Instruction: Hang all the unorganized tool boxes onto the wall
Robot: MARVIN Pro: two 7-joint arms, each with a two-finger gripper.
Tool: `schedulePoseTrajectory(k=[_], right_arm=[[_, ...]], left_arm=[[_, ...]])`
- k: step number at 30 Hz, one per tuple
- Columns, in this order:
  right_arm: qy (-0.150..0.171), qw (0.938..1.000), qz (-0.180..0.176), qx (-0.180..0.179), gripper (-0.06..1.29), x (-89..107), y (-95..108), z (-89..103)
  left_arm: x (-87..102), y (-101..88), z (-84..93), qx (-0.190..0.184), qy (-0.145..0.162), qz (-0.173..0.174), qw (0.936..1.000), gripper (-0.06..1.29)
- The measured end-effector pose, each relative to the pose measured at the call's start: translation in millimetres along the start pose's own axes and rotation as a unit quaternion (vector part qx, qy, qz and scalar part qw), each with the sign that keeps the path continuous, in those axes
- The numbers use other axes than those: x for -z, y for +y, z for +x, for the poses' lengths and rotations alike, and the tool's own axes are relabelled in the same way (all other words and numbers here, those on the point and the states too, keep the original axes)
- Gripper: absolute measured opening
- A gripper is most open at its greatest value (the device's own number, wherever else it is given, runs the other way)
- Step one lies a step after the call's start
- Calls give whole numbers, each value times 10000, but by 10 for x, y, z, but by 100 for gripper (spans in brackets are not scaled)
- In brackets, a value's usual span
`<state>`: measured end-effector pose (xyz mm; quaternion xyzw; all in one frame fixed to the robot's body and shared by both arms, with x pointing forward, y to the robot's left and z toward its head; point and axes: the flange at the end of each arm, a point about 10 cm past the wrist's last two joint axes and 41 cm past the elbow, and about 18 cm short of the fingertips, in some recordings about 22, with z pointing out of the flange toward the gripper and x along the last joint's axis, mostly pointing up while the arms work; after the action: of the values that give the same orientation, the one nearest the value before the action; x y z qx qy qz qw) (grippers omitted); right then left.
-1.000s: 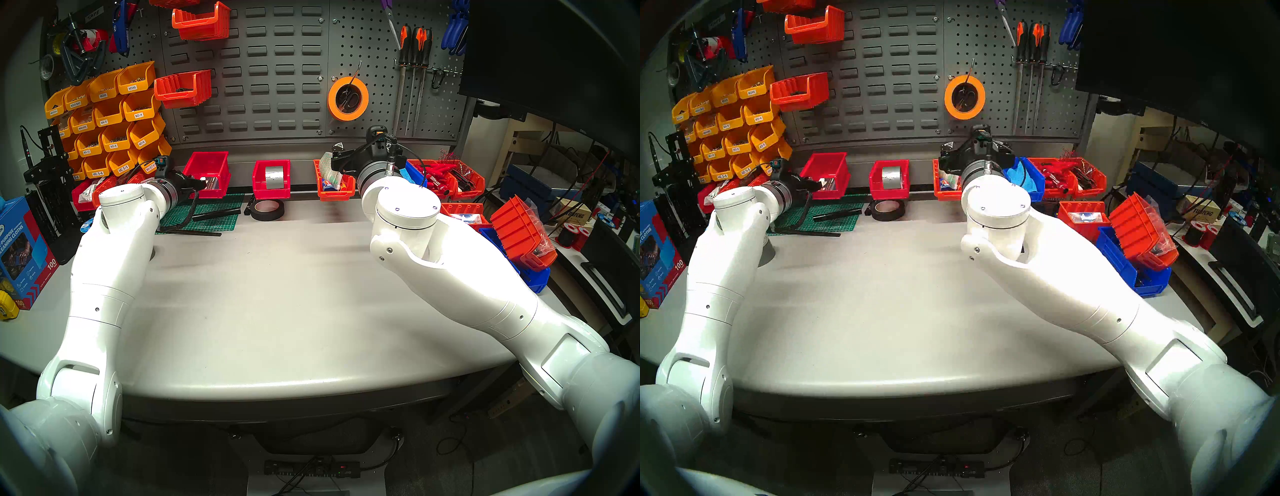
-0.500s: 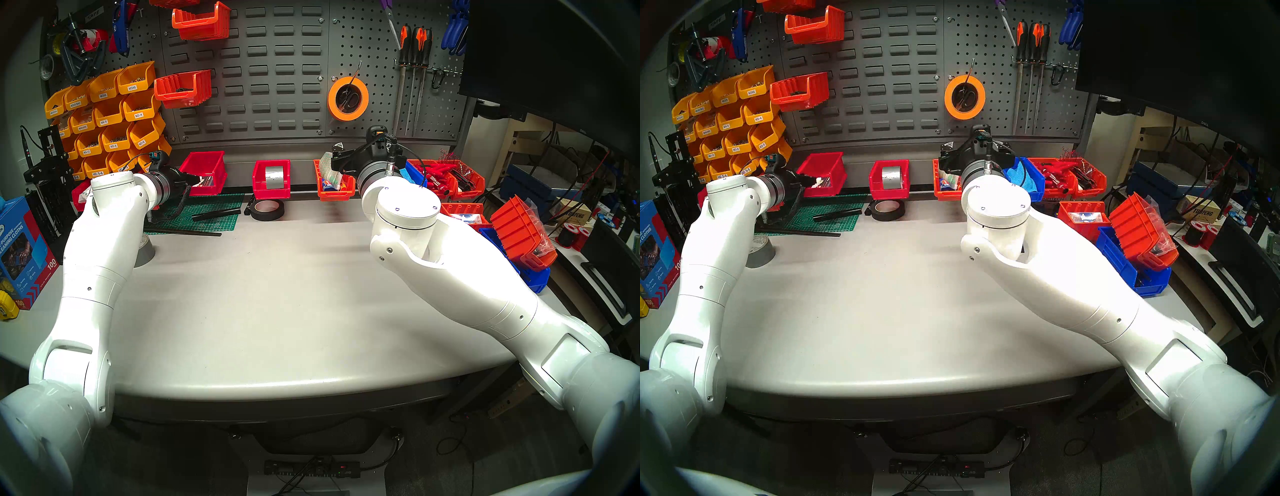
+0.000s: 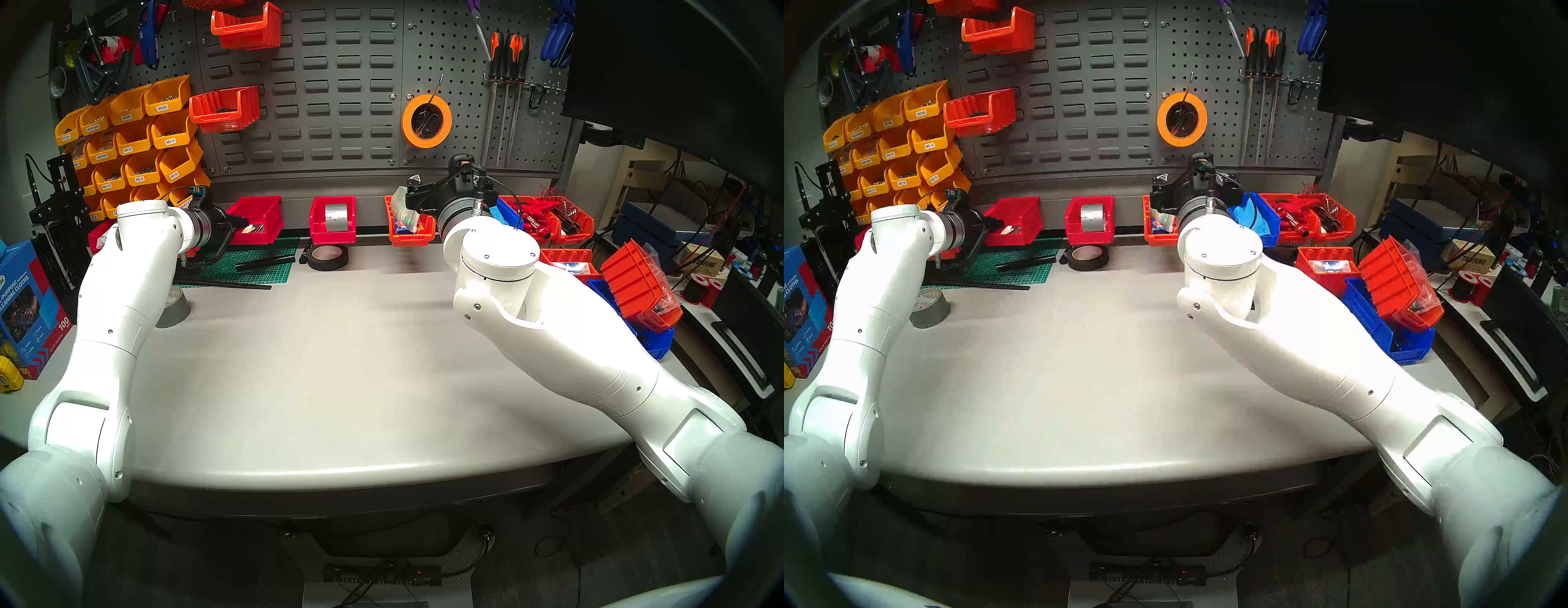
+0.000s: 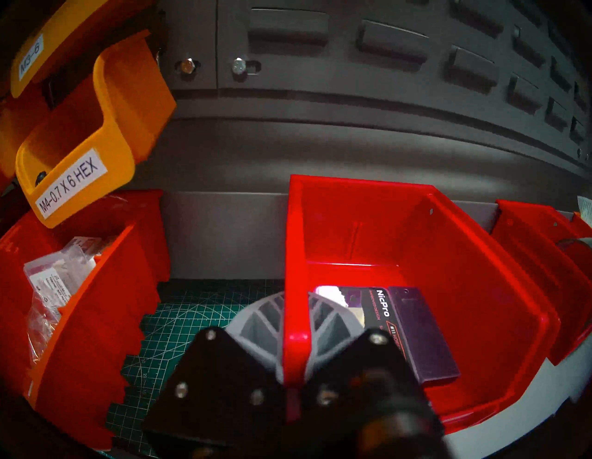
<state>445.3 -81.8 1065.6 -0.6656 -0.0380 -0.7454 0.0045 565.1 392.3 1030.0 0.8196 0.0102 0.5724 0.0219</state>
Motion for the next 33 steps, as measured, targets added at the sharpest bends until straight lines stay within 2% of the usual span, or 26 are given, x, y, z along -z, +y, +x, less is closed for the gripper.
schedulePoseTrajectory(k=[13,24,33], right_arm=[[0,10000,0,0,123,0,0,0],[0,10000,0,0,123,0,0,0],[0,10000,0,0,123,0,0,0]], left_arm=[[-98,0,70,-44,-91,-2,9999,8],[-158,54,156,321,-33,-27,9995,13],[-57,223,322,665,136,-119,9976,13]])
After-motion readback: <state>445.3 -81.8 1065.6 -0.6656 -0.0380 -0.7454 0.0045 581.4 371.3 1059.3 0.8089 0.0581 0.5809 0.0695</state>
